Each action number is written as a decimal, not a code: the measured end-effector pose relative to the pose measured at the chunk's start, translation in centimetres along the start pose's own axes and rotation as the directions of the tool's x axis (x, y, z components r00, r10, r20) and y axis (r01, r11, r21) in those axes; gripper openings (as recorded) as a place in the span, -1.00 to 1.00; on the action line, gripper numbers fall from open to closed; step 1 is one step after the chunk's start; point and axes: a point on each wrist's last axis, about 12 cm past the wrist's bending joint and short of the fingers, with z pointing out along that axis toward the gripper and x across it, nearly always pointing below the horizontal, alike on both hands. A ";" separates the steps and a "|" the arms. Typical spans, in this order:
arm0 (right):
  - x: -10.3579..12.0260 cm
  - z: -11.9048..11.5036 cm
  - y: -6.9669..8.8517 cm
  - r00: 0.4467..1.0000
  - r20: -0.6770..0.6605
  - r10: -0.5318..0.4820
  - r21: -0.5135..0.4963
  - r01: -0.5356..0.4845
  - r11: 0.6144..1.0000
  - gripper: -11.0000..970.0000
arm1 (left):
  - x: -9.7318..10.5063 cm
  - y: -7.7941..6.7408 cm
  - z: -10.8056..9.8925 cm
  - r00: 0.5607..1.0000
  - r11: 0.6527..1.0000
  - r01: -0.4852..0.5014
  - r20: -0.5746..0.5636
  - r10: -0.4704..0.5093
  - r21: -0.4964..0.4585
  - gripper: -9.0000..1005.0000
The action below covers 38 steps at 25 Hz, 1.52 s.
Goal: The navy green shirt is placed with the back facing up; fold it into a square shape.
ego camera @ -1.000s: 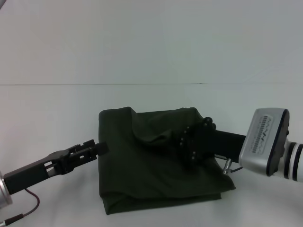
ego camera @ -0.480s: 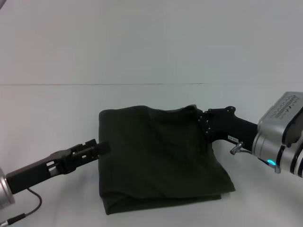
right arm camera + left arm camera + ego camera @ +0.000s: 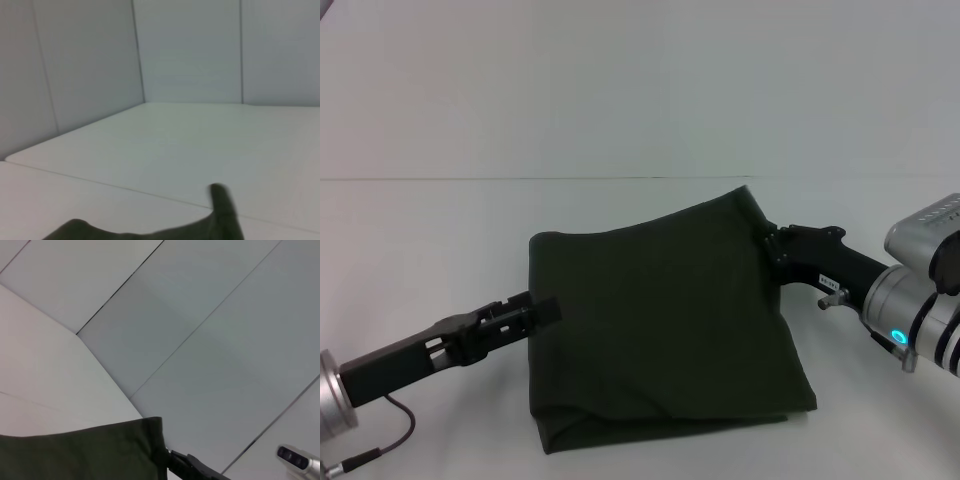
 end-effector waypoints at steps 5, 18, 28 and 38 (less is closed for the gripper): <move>0.0 0.3 -0.2 1.000 -0.021 0.004 0.028 -0.003 1.000 -0.96 | 0.0 -0.1 0.1 1.000 1.000 0.000 -0.002 0.000 0.005 0.87; -0.3 0.3 -0.8 0.998 0.009 0.054 0.080 -0.055 0.995 -0.82 | 0.0 -0.1 0.2 1.000 1.000 0.000 -0.005 0.000 0.007 0.86; 0.3 -2.6 -1.6 0.983 0.133 0.127 0.068 -0.137 0.988 -0.44 | -0.2 0.1 0.0 1.000 1.000 -0.005 -0.018 0.005 -0.005 0.86; 1.9 -9.0 0.9 0.988 0.131 -0.083 -0.342 0.124 0.932 0.70 | -1.5 -0.8 -2.5 0.941 0.956 -0.287 -0.169 0.294 0.068 0.86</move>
